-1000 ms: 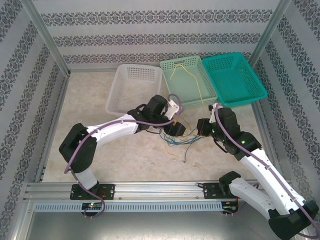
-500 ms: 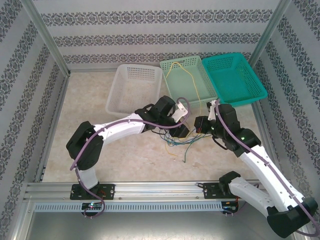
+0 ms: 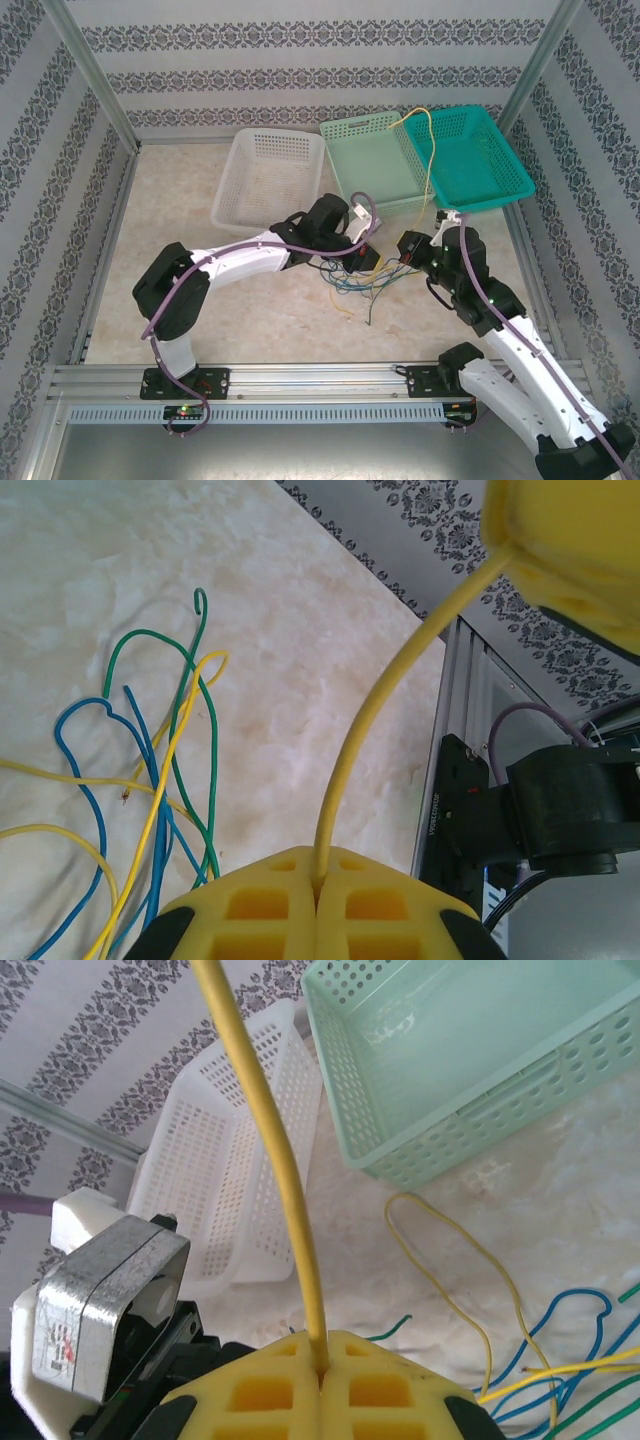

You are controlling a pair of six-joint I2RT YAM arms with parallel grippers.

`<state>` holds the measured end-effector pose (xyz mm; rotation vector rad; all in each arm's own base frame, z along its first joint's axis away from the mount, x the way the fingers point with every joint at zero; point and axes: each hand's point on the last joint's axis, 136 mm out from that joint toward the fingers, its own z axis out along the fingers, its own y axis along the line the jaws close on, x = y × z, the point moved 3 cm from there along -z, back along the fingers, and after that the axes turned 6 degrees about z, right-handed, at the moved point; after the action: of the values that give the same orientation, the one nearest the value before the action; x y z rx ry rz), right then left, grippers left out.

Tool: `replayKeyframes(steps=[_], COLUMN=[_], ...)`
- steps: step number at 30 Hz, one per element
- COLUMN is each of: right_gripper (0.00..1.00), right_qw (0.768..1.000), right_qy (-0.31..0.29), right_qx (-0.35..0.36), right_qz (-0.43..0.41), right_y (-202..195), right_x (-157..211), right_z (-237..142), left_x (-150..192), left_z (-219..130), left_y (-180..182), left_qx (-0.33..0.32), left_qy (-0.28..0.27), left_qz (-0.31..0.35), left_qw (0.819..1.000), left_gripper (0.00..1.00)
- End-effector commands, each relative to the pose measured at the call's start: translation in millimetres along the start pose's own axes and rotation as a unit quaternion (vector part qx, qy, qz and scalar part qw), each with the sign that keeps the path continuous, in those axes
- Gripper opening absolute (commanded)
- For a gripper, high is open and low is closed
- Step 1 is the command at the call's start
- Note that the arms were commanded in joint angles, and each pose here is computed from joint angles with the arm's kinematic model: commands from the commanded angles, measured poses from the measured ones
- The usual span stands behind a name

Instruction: Untangle the cables

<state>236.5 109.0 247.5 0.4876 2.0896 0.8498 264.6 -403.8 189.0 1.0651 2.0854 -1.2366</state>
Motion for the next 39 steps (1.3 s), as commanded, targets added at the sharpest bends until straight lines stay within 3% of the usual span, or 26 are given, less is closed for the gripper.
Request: replayKeyframes(steps=[1,5,10,13,16,21,25,29,34,39], right_gripper=[0.00,0.00,0.00,0.00,0.00,0.00,0.00,0.00,0.00,0.00], right_qw=[1.000,0.999,0.998,0.997,0.994,0.977,0.972,0.966,0.962,0.968], right_qy=[-0.019,-0.015,-0.033,-0.032,-0.017,-0.037,-0.079,-0.081,-0.022,-0.040], right_qx=[0.001,0.015,0.040,0.009,-0.006,0.125,0.141,0.148,0.167,0.159], right_qz=[-0.009,-0.034,-0.047,-0.065,-0.108,-0.166,-0.172,-0.194,-0.213,-0.191], right_y=[14.4,24.2,27.7,39.6,52.3,29.1,26.8,27.5,17.5,8.5], right_x=[-18.4,-29.0,-43.1,-44.8,-38.7,-36.0,-42.9,-46.7,-29.1,-26.4], right_z=[-4.8,-3.8,-0.3,1.6,3.7,7.3,1.9,-1.1,10.1,6.0], left_x=[-5.8,-5.2,-8.6,-2.9,7.4,8.1,12.3,19.9,20.7,36.8], left_z=[-4.1,-11.1,-12.1,-8.0,-2.0,-4.8,-11.2,-16.2,-34.7,-45.1], left_y=[-9.5,-18.3,-18.3,-1.4,16.4,24.8,26.5,27.4,28.7,31.0], left_qx=[0.012,0.022,0.019,-0.026,-0.065,-0.096,-0.114,-0.124,-0.161,-0.186], left_qy=[0.011,0.036,0.023,0.016,0.027,0.018,0.025,0.029,-0.014,0.009], left_qz=[0.023,0.046,0.038,0.009,-0.018,-0.023,-0.012,-0.011,-0.016,-0.020], left_qw=[1.000,0.998,0.999,0.999,0.997,0.995,0.993,0.992,0.987,0.982], left_gripper=[0.00,0.01,0.02,0.11,0.32,0.42,0.50,0.74,0.79,0.79])
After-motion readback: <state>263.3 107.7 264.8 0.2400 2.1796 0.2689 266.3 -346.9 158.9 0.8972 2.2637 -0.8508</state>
